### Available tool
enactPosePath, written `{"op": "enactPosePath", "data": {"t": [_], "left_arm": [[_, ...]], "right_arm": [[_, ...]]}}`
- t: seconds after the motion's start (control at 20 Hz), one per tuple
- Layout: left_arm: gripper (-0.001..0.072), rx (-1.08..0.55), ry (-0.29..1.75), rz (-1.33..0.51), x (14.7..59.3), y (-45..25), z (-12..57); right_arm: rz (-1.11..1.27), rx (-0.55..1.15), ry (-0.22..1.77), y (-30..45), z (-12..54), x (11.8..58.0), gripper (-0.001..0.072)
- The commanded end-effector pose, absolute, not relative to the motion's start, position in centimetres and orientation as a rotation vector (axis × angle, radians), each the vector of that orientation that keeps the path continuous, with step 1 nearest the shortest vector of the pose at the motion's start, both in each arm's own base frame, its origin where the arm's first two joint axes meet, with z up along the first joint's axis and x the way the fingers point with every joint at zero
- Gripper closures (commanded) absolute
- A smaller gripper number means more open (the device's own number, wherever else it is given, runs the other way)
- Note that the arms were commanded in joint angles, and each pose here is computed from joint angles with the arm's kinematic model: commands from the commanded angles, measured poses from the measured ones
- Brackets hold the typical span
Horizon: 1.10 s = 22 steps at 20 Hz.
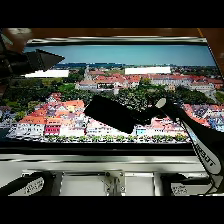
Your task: Fold the shirts.
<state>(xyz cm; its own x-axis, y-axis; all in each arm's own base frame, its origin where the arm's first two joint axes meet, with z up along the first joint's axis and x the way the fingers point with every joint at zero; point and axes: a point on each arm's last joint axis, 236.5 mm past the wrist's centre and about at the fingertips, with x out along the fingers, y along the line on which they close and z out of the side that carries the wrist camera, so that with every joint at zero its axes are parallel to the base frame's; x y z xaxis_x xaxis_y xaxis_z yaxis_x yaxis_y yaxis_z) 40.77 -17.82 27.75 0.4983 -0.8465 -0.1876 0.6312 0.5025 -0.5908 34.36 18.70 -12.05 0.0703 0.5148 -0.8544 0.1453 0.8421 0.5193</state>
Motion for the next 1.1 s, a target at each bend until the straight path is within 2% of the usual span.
{"op": "enactPosePath", "data": {"t": [0.0,0.15,0.25,0.4,0.55,0.7,0.85,1.05], "left_arm": [[0.0666,-0.486,0.497,-0.938,40.8,-17.8,27.7],[0.0666,-0.485,0.498,-0.938,40.8,-17.8,27.7],[0.0666,-0.485,0.5,-0.942,40.7,-17.9,27.7],[0.0666,-0.484,0.502,-0.947,40.6,-18.1,27.7],[0.0666,-0.484,0.519,-0.979,39.9,-19.3,27.7],[0.0666,-0.47,0.548,-1.049,38.3,-21.8,27.5],[0.0666,-0.45,0.57,-1.128,36.3,-25.0,27.6],[0.0666,-0.435,0.577,-1.193,34.5,-28.2,27.8]], "right_arm": [[0.357,0.554,1.366,19.4,-11.0,37.5,0.0617],[0.441,0.447,1.188,17.7,-6.6,42.1,0.0633],[0.409,0.444,1.05,14.4,-2.2,46.2,0.0633],[0.242,0.546,0.895,5.5,3.4,51.1,0.0633],[0.051,0.668,0.827,-4.9,6.0,51.7,0.0633],[-0.129,0.782,0.83,-15.0,5.4,48.2,0.0633],[-0.332,0.838,0.946,-22.7,2.7,41.2,0.0633],[-0.555,0.903,1.203,-26.6,-1.3,30.8,0.0632]]}}
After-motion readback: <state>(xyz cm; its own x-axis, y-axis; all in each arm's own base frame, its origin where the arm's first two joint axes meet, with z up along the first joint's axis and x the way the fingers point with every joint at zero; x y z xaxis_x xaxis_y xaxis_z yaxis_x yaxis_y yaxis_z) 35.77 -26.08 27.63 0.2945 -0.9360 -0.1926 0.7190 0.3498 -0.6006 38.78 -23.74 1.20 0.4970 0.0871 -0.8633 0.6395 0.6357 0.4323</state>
